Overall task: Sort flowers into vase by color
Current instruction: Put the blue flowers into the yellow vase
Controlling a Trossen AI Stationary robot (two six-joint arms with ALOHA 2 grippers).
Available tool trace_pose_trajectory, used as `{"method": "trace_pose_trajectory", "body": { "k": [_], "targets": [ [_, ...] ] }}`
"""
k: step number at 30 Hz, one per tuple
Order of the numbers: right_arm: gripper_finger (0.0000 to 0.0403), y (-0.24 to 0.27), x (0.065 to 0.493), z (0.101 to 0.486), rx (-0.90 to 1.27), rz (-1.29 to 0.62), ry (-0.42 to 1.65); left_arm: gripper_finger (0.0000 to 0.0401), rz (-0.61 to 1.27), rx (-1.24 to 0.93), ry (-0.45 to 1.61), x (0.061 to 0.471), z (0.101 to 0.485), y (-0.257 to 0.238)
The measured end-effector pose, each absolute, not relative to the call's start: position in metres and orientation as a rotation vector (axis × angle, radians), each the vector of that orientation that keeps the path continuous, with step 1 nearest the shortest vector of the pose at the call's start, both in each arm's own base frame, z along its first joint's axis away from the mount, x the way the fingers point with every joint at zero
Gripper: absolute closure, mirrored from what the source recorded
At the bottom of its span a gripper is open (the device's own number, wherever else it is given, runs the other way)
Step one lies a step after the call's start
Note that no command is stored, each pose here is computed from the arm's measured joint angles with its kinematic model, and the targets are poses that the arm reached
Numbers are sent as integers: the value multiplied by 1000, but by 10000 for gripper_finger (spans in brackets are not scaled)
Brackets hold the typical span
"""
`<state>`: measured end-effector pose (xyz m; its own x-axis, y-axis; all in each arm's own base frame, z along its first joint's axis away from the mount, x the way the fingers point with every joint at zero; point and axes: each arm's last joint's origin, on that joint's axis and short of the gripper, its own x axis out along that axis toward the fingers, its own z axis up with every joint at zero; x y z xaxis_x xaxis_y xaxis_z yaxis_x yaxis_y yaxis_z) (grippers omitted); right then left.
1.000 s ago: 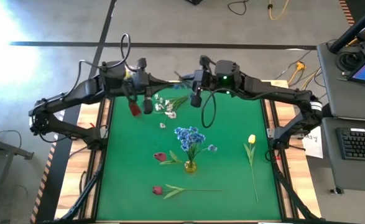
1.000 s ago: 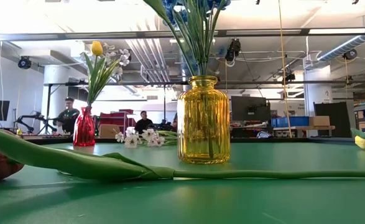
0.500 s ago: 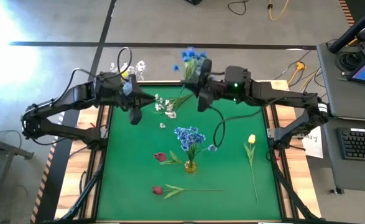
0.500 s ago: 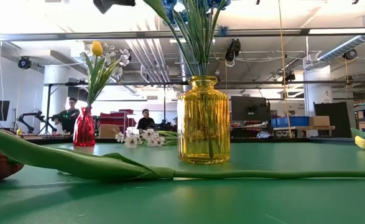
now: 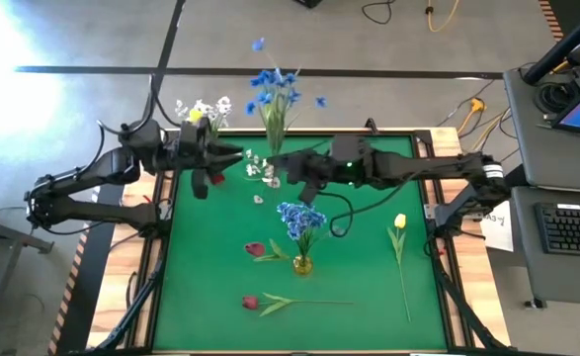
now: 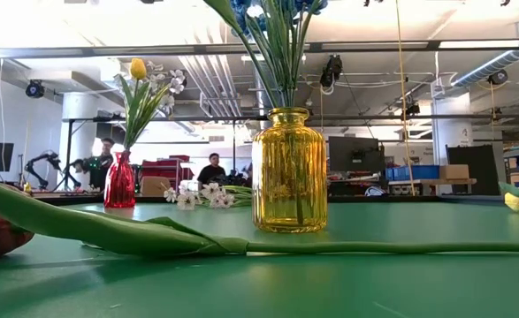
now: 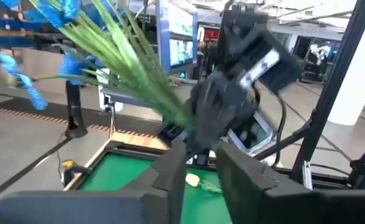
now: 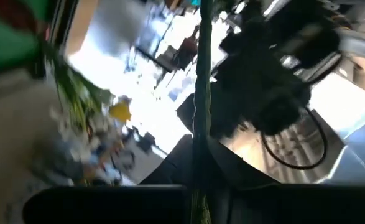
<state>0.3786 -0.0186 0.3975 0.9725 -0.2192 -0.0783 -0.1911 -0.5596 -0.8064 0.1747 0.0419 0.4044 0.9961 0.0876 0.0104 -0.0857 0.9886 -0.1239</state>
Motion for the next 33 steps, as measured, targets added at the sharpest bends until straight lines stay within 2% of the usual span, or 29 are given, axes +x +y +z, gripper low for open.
{"method": "trace_pose_trajectory", "body": {
  "k": [5,9,16,27,30,33],
  "targets": [
    [390,-14,395,390,-2320,-147,322,258,100,-131,15,183,399,45],
    [390,-11,401,384,-2412,-117,333,208,102,-115,42,195,394,48],
    [390,-11,398,387,-2406,-132,327,156,108,-73,5,212,412,54],
    [390,-9,396,390,-2399,-139,317,153,141,-67,85,251,434,68],
    [390,-8,396,390,-2399,-136,316,173,141,-61,82,255,436,69],
    [390,-7,396,391,-2355,-149,302,217,140,-58,74,254,439,69]
  ]
}}
